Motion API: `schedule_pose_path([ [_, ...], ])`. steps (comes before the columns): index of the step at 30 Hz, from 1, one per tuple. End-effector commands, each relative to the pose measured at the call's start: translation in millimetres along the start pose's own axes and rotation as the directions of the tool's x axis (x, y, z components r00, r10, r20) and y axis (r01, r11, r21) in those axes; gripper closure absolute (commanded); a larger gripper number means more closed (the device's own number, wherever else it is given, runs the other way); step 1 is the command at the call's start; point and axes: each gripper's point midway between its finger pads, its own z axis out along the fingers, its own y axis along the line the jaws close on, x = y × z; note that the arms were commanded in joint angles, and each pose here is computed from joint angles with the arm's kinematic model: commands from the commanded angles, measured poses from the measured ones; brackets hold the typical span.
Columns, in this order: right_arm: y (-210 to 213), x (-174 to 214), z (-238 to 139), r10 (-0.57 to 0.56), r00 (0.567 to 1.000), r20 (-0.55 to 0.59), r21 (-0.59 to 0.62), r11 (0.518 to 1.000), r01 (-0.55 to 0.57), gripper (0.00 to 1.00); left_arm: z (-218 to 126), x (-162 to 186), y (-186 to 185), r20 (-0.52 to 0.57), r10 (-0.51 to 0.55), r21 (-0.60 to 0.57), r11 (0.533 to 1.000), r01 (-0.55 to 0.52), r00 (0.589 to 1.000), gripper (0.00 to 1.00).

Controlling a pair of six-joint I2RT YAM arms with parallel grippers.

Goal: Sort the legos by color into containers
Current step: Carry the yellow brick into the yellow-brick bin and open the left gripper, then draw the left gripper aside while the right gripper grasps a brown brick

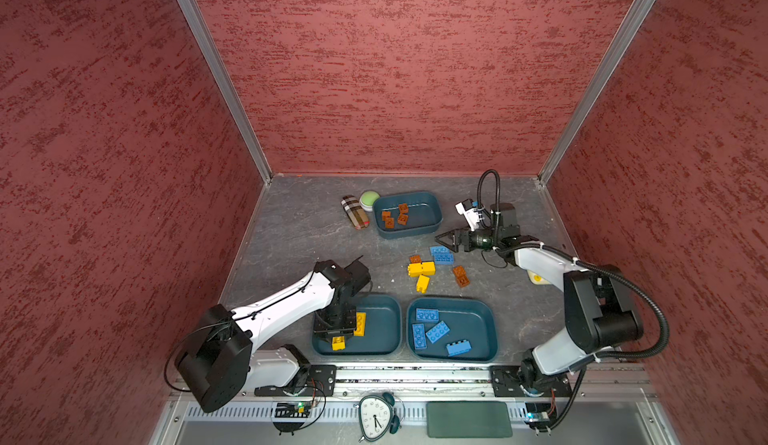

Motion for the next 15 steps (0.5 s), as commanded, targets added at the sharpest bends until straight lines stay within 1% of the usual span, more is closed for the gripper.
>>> schedule_pose_path([
  [1,16.2,-5.8,-2.2,-0.063,0.998,-0.007,-0.027,0.998,0.063,0.01,-11.0,-10.3,-3.2,0.05,0.005,0.009,1.0,-0.005,0.999,0.46],
  [4,20.7,-2.7,-0.2,-0.083,0.996,-0.032,-0.021,0.996,0.083,0.01,-24.7,-17.8,-7.0,0.082,0.015,0.039,0.999,-0.018,0.997,0.4],
  [8,24.1,0.5,5.5,-0.114,0.991,-0.067,-0.007,0.993,0.114,0.01,-51.2,-37.3,-15.6,0.164,0.038,0.106,0.993,-0.056,0.986,0.34],
  [13,26.5,4.9,20.0,-0.158,0.979,-0.131,0.021,0.986,0.162,0.01,-79.2,-67.4,-36.4,0.254,0.053,0.256,0.959,-0.12,0.966,0.24],
  [15,23.8,5.9,25.8,-0.162,0.973,-0.162,0.048,0.984,0.172,0.03,-89.6,-78.7,-43.0,0.297,0.064,0.287,0.945,-0.154,0.953,0.2],
])
